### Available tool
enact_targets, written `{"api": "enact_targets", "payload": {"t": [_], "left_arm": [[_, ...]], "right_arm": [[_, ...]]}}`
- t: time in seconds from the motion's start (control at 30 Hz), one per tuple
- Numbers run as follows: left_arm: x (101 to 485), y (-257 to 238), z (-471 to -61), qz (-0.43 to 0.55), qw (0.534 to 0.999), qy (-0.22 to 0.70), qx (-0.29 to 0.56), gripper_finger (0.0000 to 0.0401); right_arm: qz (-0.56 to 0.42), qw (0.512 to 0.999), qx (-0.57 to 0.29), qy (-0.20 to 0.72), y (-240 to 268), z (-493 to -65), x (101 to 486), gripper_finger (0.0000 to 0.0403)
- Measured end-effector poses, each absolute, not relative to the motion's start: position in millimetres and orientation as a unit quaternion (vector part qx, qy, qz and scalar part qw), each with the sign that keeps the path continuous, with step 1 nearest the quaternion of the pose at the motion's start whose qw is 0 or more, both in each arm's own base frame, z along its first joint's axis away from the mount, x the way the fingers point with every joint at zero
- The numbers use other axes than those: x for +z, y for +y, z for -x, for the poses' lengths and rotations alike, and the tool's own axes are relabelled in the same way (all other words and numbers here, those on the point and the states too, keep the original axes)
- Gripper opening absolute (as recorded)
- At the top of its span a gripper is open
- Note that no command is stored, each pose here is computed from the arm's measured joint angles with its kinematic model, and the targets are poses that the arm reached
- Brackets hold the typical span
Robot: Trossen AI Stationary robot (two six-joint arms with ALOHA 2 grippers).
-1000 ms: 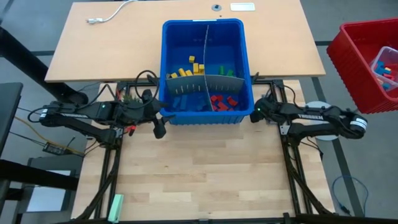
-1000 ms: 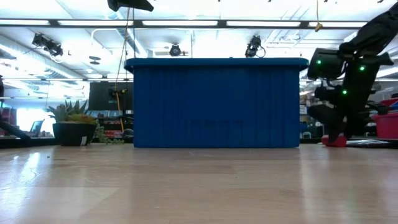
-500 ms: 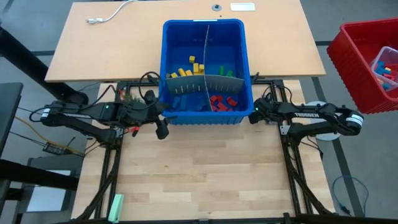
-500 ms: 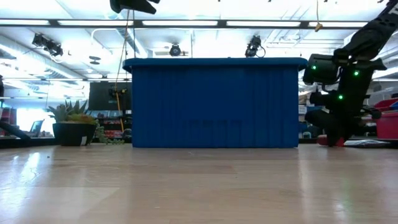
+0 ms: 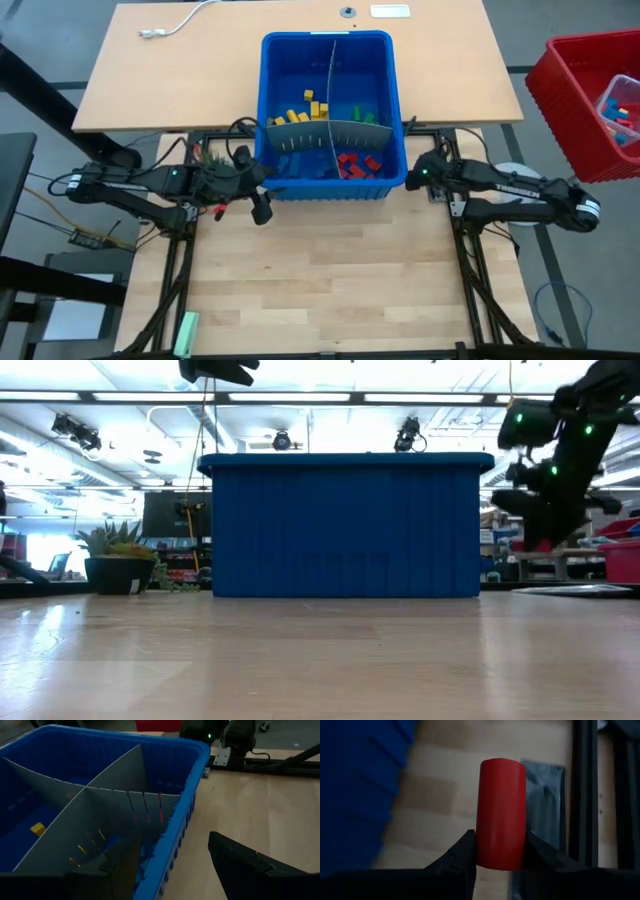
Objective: Sort blocks
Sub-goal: Put the orange block with the other orange blocks into the blue bin
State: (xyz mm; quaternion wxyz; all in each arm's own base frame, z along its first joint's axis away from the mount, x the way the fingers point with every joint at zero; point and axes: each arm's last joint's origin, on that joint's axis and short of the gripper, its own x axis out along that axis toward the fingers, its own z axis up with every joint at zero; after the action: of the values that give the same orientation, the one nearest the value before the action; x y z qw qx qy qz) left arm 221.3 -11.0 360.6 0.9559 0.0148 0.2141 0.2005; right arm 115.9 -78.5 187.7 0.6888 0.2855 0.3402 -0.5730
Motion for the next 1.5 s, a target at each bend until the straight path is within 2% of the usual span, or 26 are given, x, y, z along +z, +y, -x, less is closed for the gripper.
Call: {"api": "enact_targets", "payload": {"t": [0.3, 0.4, 0.63, 0.73, 0.83, 0.97, 1.17, 1.37, 1.5], "left_arm": [[363, -11, -220, -0.018, 0.957, 0.207, 0.2, 0.0243], [363, -11, -220, -0.02, 0.956, 0.207, 0.206, 0.0243], [374, -10, -219, -0.014, 0.96, 0.185, 0.21, 0.0243], [383, -10, -218, -0.01, 0.962, 0.173, 0.21, 0.0243], [393, -10, -216, -0.005, 0.965, 0.16, 0.209, 0.0243], [406, -10, -211, 0.0, 0.967, 0.157, 0.198, 0.0243], [417, -9, -202, 0.017, 0.964, 0.173, 0.203, 0.0243], [416, -8, -197, 0.023, 0.957, 0.202, 0.207, 0.0243], [414, -8, -197, 0.021, 0.955, 0.211, 0.207, 0.0243]], "right_arm": [[-0.284, 0.711, -0.586, 0.264, -72, -106, 244, 0.0115], [-0.286, 0.737, -0.572, 0.22, -70, -106, 270, 0.0115], [-0.274, 0.838, -0.462, 0.096, -63, -130, 329, 0.0115], [-0.261, 0.882, -0.39, 0.053, -59, -150, 342, 0.0115], [-0.25, 0.903, -0.347, 0.035, -56, -172, 344, 0.0116], [-0.227, 0.915, -0.328, 0.051, -58, -202, 335, 0.0116], [-0.209, 0.911, -0.332, 0.125, -69, -234, 310, 0.0118], [-0.164, 0.909, -0.34, 0.178, -79, -251, 324, 0.0119], [-0.154, 0.89, -0.347, 0.251, -90, -262, 323, 0.0121]]}}
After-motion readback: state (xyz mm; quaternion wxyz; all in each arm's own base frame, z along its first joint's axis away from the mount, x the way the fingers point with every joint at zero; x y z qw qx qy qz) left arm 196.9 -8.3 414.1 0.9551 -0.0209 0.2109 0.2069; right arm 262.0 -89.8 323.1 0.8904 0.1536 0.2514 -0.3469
